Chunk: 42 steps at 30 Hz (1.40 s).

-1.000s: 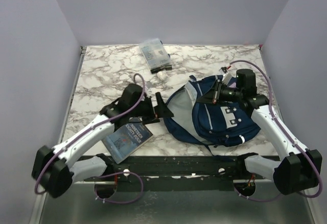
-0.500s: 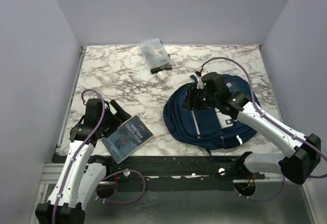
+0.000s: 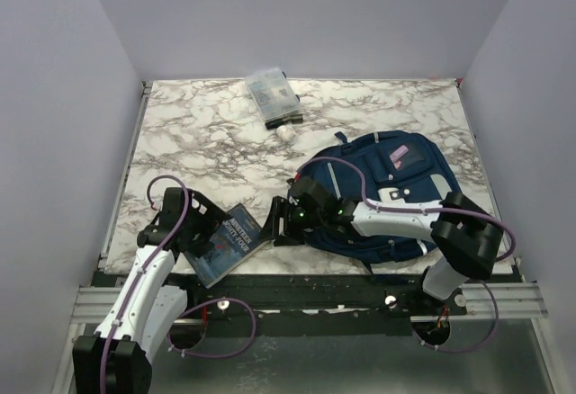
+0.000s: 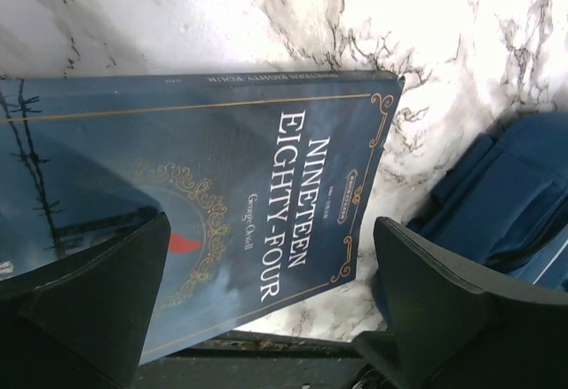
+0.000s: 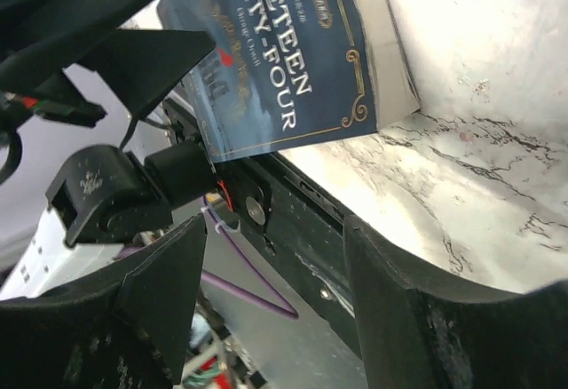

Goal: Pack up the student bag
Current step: Pick up the book from the center of the board.

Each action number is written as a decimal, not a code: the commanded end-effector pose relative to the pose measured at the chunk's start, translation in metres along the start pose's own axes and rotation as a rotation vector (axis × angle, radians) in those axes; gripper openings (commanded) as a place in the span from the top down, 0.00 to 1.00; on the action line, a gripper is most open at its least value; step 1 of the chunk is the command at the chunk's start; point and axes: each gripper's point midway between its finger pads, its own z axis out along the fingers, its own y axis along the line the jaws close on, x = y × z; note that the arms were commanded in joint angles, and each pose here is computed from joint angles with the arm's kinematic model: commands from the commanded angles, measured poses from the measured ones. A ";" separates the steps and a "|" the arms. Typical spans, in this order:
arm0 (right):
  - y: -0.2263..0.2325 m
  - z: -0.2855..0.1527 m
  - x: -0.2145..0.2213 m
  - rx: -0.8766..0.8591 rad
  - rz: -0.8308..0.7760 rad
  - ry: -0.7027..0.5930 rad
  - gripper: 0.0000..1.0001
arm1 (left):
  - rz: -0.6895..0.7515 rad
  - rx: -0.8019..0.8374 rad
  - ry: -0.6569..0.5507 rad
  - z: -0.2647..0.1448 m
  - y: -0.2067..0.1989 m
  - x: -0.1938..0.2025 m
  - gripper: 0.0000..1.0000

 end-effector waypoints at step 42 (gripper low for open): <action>0.010 0.016 -0.057 -0.086 -0.259 -0.211 1.00 | 0.470 0.380 0.046 -0.078 -0.104 -0.009 0.02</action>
